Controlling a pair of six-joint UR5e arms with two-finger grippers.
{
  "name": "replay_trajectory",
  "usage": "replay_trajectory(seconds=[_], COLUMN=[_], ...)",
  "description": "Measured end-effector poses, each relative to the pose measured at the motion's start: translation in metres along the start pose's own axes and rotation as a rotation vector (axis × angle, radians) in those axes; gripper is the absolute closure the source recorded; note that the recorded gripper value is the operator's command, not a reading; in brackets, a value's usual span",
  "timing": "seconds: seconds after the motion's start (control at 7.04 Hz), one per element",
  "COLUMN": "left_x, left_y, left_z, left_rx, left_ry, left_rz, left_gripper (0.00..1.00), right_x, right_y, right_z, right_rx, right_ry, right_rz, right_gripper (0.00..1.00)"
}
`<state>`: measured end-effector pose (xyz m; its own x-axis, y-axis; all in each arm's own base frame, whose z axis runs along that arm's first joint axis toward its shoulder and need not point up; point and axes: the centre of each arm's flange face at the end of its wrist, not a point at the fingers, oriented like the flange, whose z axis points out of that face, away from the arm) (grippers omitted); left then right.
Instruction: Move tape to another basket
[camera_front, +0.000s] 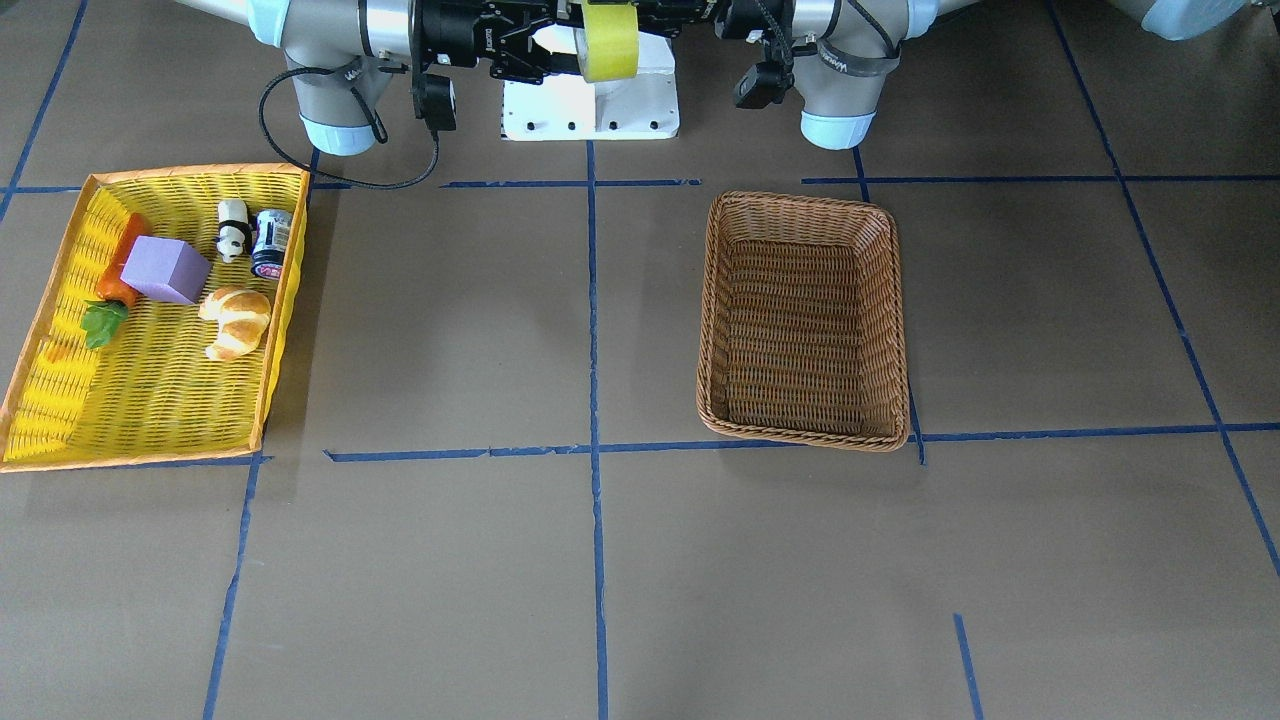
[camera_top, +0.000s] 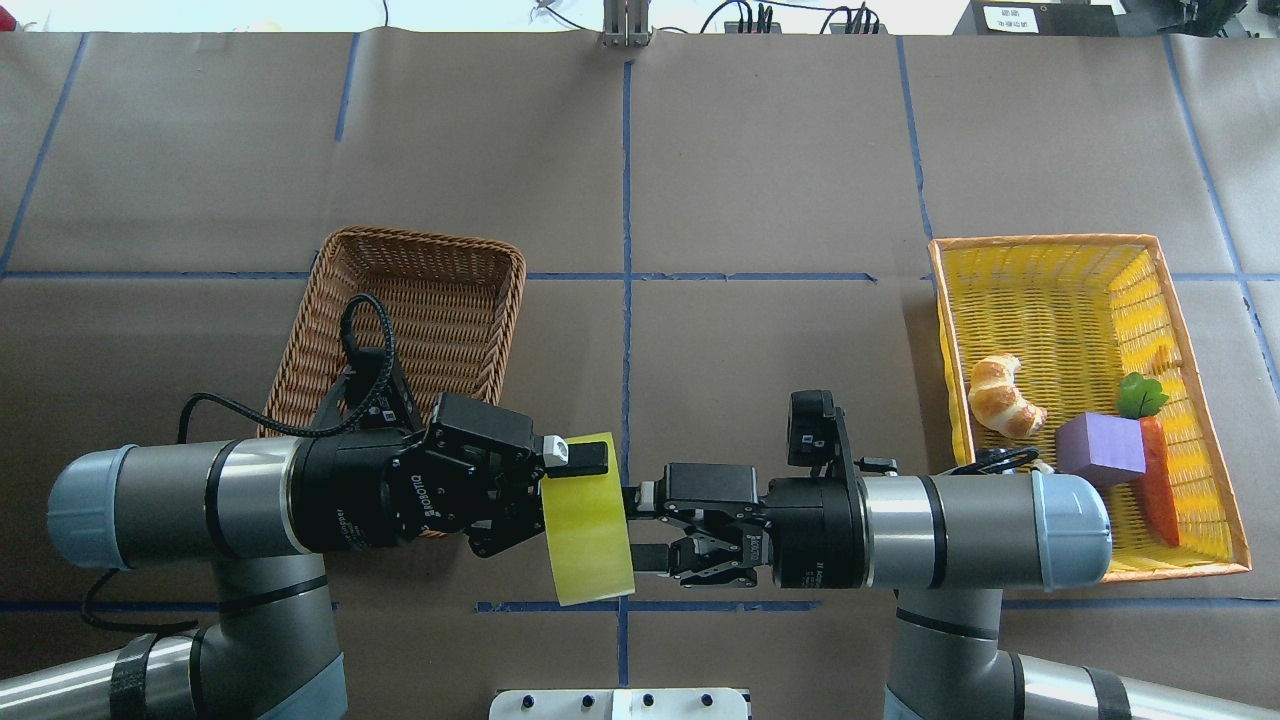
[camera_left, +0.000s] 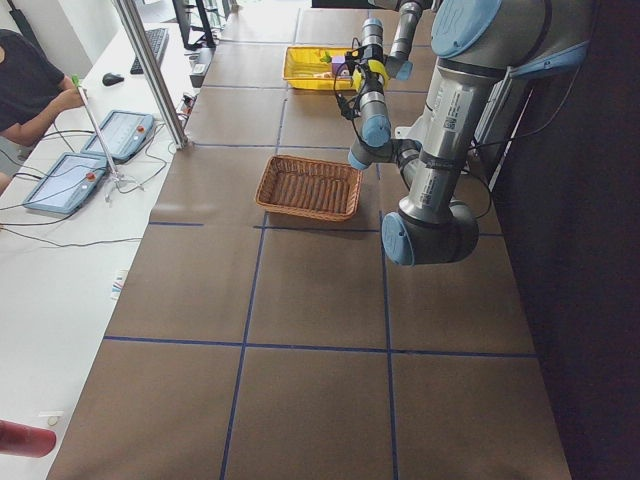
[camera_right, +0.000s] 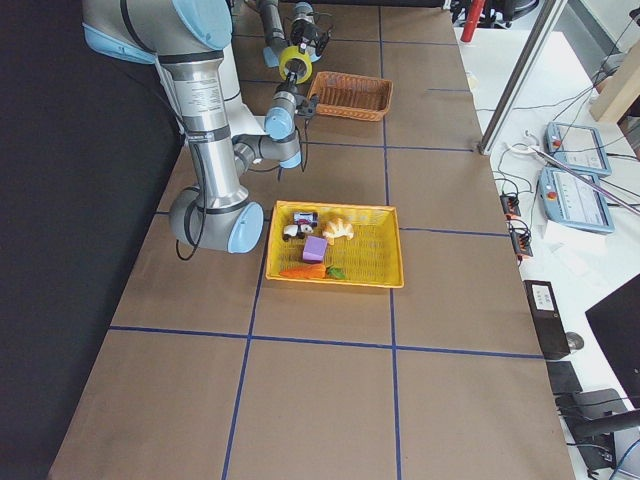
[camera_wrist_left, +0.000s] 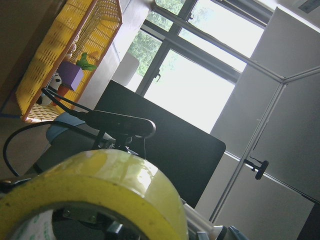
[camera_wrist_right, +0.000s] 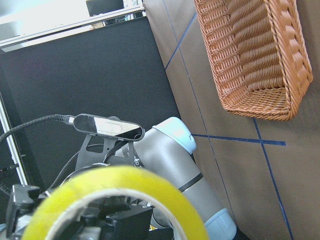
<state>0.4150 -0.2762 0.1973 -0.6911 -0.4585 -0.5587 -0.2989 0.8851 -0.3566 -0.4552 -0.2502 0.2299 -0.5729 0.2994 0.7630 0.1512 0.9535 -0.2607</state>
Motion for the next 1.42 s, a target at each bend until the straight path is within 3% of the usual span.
replay_trajectory(seconds=[0.71, 0.99, 1.14, 1.28, 1.42], left_x=[0.007, 0.021, 0.028, 0.039, 0.055], left_y=[-0.001, -0.021, -0.034, -0.048, -0.064], left_z=[-0.006, -0.029, -0.038, -0.046, -0.054], left_rx=[0.001, 0.052, 0.077, 0.097, 0.120], left_ry=[0.004, -0.006, -0.023, -0.077, -0.163], left_rz=[0.015, 0.053, 0.075, 0.099, 0.129], left_gripper=[0.94, 0.95, 0.96, 0.96, 0.96], right_x=[0.001, -0.002, -0.009, -0.023, -0.044], right_y=[0.000, -0.014, -0.034, -0.063, -0.096], right_z=[-0.002, -0.016, -0.032, -0.053, -0.075], right_rx=[0.001, 0.029, 0.051, 0.071, 0.094], right_ry=[0.003, 0.015, 0.038, 0.097, 0.190], right_rz=[0.002, -0.017, -0.044, -0.081, -0.118], right_gripper=[0.00, 0.00, 0.00, 0.00, 0.00])
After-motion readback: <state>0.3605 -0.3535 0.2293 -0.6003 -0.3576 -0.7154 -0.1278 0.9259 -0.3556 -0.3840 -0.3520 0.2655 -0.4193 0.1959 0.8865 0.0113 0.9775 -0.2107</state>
